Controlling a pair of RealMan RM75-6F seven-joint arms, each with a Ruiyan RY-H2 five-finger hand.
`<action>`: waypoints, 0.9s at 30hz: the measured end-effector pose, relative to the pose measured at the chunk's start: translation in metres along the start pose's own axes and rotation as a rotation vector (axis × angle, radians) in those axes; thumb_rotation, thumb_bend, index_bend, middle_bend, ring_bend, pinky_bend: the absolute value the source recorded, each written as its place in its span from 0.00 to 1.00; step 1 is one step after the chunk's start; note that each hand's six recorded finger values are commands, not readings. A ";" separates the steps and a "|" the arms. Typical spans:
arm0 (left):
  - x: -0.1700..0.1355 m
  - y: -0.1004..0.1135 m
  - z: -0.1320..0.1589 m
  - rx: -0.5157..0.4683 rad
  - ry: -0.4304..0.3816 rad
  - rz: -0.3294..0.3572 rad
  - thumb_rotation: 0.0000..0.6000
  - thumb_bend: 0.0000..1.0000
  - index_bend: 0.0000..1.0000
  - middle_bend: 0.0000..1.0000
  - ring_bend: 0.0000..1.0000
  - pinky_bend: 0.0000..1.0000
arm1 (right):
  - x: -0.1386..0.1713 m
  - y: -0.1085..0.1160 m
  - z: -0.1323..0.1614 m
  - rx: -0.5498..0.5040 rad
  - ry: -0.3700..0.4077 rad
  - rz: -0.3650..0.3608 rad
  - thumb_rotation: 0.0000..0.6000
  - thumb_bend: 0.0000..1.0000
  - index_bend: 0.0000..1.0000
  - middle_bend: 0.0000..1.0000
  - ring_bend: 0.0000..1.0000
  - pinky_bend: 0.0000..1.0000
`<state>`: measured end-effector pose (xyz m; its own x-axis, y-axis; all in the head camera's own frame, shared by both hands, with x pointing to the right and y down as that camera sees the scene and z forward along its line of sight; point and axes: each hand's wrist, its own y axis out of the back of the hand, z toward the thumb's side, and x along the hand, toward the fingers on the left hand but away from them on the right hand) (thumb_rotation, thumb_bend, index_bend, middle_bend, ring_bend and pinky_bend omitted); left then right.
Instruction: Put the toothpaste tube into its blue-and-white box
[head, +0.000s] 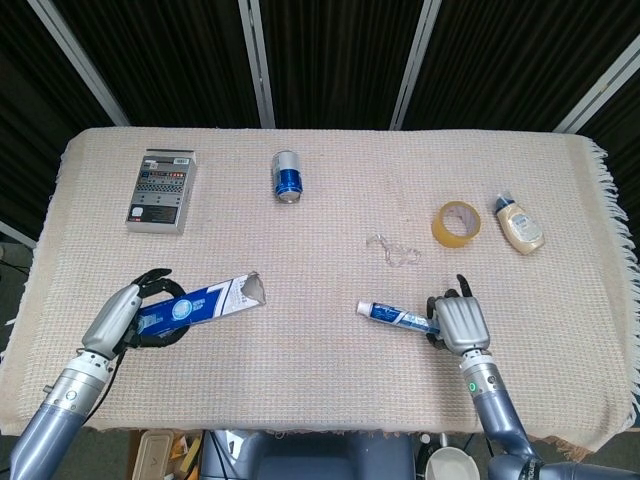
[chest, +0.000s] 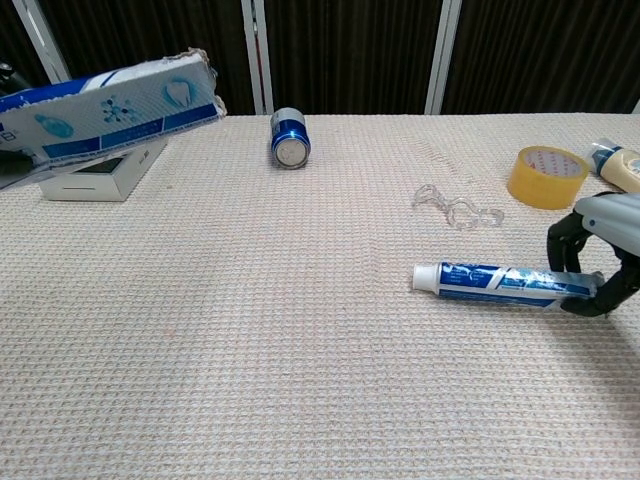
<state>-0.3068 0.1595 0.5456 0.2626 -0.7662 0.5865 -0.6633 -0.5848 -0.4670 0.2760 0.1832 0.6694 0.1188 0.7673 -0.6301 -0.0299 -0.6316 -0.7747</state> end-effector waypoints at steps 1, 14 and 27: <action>0.000 -0.001 0.000 -0.011 0.000 -0.004 1.00 0.30 0.45 0.45 0.13 0.12 | 0.001 0.003 0.000 0.002 0.002 -0.010 1.00 0.32 0.60 0.67 0.33 0.00; -0.005 -0.032 -0.006 -0.268 -0.050 -0.210 1.00 0.30 0.45 0.44 0.13 0.12 | 0.026 0.087 0.021 0.035 0.087 -0.201 1.00 0.34 0.61 0.67 0.33 0.00; -0.012 -0.071 -0.054 -0.255 -0.036 -0.552 1.00 0.30 0.45 0.44 0.13 0.12 | 0.081 0.169 0.081 0.199 0.294 -0.391 1.00 0.34 0.61 0.67 0.33 0.00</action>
<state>-0.3005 0.2243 0.6074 0.6365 -0.3791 0.6717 -0.5682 -0.8194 0.0759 0.2000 0.1476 0.4836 0.4318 0.8596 -0.2733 -0.1121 -0.2496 -0.9619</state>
